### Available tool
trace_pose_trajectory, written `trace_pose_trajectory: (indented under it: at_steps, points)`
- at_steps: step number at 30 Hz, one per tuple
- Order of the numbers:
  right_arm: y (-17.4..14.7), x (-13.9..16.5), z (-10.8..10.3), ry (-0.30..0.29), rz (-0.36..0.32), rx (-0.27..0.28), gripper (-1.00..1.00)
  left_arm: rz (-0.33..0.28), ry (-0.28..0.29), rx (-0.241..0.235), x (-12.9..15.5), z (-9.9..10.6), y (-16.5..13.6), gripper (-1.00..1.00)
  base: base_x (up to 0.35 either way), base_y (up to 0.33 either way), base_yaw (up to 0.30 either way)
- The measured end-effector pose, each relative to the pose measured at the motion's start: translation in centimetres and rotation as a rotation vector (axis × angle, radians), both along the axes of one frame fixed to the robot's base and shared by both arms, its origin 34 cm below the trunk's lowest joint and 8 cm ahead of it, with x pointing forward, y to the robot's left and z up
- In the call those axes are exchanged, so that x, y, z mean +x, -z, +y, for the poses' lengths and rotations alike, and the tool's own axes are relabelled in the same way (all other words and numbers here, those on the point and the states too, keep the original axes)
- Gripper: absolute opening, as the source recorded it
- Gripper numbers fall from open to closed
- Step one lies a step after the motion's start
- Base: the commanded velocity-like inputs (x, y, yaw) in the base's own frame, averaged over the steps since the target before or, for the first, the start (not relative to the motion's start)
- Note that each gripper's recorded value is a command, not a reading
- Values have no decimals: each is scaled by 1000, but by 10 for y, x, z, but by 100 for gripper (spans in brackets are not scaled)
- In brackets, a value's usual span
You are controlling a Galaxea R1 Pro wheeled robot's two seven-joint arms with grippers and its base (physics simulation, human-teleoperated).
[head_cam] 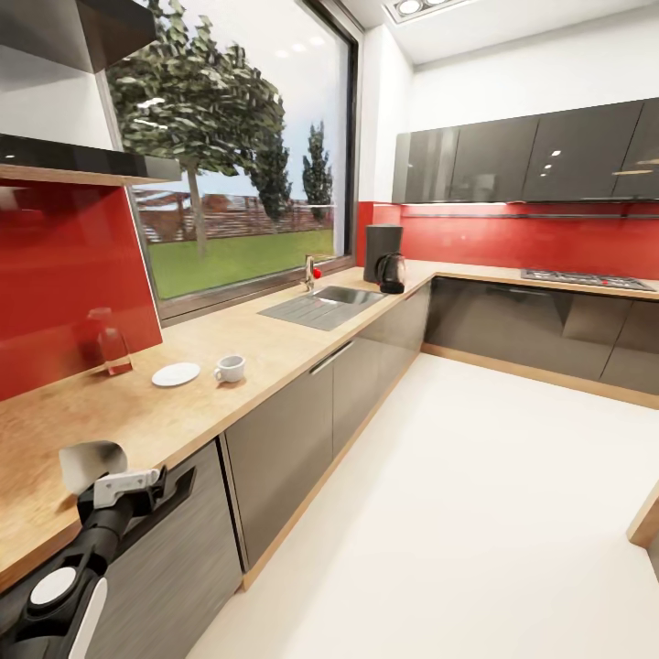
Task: Set up a coffee station on the kitchen countertop: keep the coffee maker on the countertop, move the bottle of coffee from the kitchen shelf to the counter next to the coffee maker, place a paper coffee filter on top of the coffee maker, put the saucer next to the coffee maker with the coffee cup on the saucer, and place the electric kettle next to the coffee maker.
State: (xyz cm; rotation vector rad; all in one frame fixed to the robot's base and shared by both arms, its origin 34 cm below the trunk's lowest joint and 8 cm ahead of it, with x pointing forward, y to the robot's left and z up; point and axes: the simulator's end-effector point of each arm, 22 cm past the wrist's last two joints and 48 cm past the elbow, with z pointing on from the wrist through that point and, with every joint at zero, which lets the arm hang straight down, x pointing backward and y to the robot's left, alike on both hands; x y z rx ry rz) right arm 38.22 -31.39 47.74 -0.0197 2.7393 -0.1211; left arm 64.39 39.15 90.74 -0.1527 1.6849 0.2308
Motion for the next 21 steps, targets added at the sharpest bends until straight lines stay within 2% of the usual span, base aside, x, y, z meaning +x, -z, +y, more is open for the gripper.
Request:
trace_pose_trajectory:
  at_steps: [21]
  points:
    - [0, 0, 0, 0, 0, 0, 100, -3, -2, 0, 0, 1, -1, 100, 0, 0, 0]
